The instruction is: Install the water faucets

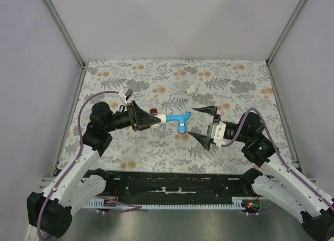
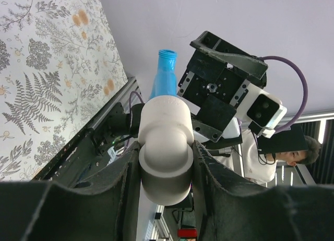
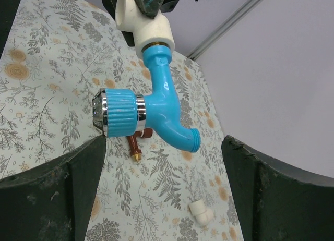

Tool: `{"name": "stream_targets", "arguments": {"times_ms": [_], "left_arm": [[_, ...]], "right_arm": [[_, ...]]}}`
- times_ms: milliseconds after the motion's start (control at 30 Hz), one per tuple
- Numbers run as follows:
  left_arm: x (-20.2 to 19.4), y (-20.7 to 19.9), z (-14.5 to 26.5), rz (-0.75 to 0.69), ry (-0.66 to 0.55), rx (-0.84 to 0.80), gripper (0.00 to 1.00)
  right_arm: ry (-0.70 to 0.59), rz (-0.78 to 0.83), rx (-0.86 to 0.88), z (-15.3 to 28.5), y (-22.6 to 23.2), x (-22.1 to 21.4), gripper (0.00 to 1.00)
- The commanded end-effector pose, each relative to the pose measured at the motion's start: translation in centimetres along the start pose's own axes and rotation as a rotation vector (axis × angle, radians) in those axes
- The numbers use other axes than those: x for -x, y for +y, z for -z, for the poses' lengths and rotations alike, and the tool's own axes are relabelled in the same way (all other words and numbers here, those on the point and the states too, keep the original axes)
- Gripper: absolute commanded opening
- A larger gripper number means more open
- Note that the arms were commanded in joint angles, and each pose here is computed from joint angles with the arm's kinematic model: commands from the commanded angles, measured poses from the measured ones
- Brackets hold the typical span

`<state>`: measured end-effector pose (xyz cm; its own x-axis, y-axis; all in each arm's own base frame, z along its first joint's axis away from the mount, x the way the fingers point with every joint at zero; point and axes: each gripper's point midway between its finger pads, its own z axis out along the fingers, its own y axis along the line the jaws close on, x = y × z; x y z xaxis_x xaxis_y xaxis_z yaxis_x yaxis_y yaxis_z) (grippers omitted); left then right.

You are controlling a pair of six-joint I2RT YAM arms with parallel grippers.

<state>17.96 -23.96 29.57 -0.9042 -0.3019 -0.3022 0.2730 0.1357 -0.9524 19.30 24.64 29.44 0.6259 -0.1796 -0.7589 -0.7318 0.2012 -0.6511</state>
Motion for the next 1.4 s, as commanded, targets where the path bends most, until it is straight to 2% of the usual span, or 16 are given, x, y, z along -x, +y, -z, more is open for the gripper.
{"name": "stream_targets", "arguments": {"times_ms": [0,300,567,733,967,1133,1200,1367], "left_arm": [[-0.7,-4.1,0.4,-0.031,0.081,-0.095,0.02],[-0.5,-4.5,0.2,-0.031,0.094,-0.101,0.02],[-0.6,-4.5,0.0,-0.028,0.138,-0.104,0.02],[-0.7,-4.7,0.1,-0.039,0.146,-0.102,0.02],[-1.0,-3.9,0.3,-0.042,0.138,-0.083,0.02],[-1.0,-3.2,0.2,-0.072,0.122,-0.066,0.02],[-1.0,-2.9,0.3,-0.108,0.117,-0.054,0.02],[-1.0,-1.4,0.4,-0.212,0.102,-0.004,0.02]], "right_arm": [[-0.064,0.103,0.014,-1.0,-0.9,1.7,0.98],[-0.054,0.144,0.042,-1.5,0.0,1.5,0.98],[0.049,0.166,0.054,-1.4,0.6,-0.2,0.98],[0.087,0.136,0.081,-1.8,1.0,-0.8,0.93],[0.009,0.04,0.052,-2.1,0.4,1.4,0.71],[-0.048,-0.093,0.048,-2.6,0.4,2.8,0.51],[-0.061,-0.187,0.038,-2.8,0.2,3.2,0.43],[-0.088,-0.479,-0.011,-3.6,-0.2,3.8,0.3]]}}
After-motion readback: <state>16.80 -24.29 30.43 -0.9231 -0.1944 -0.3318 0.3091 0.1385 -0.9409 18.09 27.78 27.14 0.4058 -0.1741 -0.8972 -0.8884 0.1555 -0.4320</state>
